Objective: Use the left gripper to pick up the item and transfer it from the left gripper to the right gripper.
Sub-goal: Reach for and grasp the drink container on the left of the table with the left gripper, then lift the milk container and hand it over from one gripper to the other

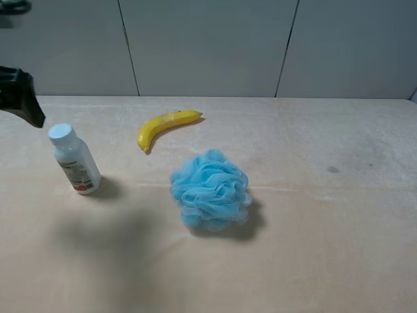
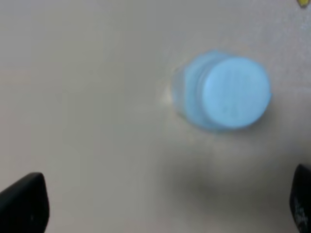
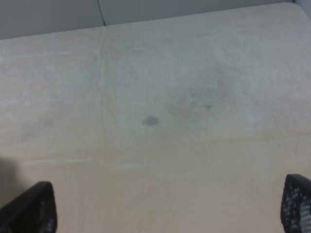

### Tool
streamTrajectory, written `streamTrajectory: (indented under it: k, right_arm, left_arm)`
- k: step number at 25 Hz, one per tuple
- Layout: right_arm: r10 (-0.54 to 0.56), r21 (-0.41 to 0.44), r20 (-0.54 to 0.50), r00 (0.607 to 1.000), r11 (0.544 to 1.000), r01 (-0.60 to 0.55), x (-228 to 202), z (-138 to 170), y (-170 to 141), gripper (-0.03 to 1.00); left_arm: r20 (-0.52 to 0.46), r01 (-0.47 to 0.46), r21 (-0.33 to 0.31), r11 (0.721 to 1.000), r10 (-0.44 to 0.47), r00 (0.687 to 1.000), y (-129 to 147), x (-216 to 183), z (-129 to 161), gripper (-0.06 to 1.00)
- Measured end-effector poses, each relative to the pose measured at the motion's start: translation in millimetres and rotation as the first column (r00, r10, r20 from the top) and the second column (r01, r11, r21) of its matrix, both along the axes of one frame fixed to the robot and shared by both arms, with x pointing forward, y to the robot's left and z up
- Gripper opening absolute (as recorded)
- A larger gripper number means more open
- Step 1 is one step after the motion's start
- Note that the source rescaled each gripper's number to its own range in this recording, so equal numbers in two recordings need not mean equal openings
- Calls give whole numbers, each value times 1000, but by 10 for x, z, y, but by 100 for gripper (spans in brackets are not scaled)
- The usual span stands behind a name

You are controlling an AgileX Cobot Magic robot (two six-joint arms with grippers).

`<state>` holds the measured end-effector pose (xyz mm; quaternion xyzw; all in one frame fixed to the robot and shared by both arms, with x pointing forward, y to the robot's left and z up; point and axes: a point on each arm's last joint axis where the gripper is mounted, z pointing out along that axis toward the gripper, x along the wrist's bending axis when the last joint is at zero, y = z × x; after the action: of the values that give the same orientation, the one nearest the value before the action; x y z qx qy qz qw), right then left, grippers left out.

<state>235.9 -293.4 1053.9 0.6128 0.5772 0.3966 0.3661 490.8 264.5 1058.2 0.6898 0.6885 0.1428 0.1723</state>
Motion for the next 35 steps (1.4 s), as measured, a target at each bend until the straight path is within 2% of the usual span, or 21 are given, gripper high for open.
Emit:
streamTrajectory:
  k: [10,20,21,23,25,26,27,35]
  right_arm:
    - [0,0,0,1000,1000,0,0,0,0,100]
    - [0,0,0,1000,1000,0,0,0,0,100]
    - [0,0,0,1000,1000,0,0,0,0,100]
    - [0,0,0,1000,1000,0,0,0,0,100]
    - [0,0,0,1000,1000,0,0,0,0,100]
    - [0,0,0,1000,1000,0,0,0,0,100]
    - [0,0,0,1000,1000,0,0,0,0,100]
    - [0,0,0,1000,1000,0,0,0,0,100]
  left_arm:
    - [-130,23,-10,1000,-24,991,-395,451,-667,100]
    - [-205,-2,-5,1000,1,979,-444,585,-998,99]
    - [-207,-2,-5,1000,1,978,-444,586,-1005,95]
    - [-207,-2,-5,1000,1,978,-444,586,-1003,74]
    - [-207,-2,-5,1000,1,978,-444,586,-1003,38]
    - [-207,-1,-2,1000,0,978,-443,587,-1002,9]
    - [-205,-1,-2,1000,1,979,-442,588,-1001,0]
    - [-206,-3,-2,1000,2,978,-445,600,-977,2]
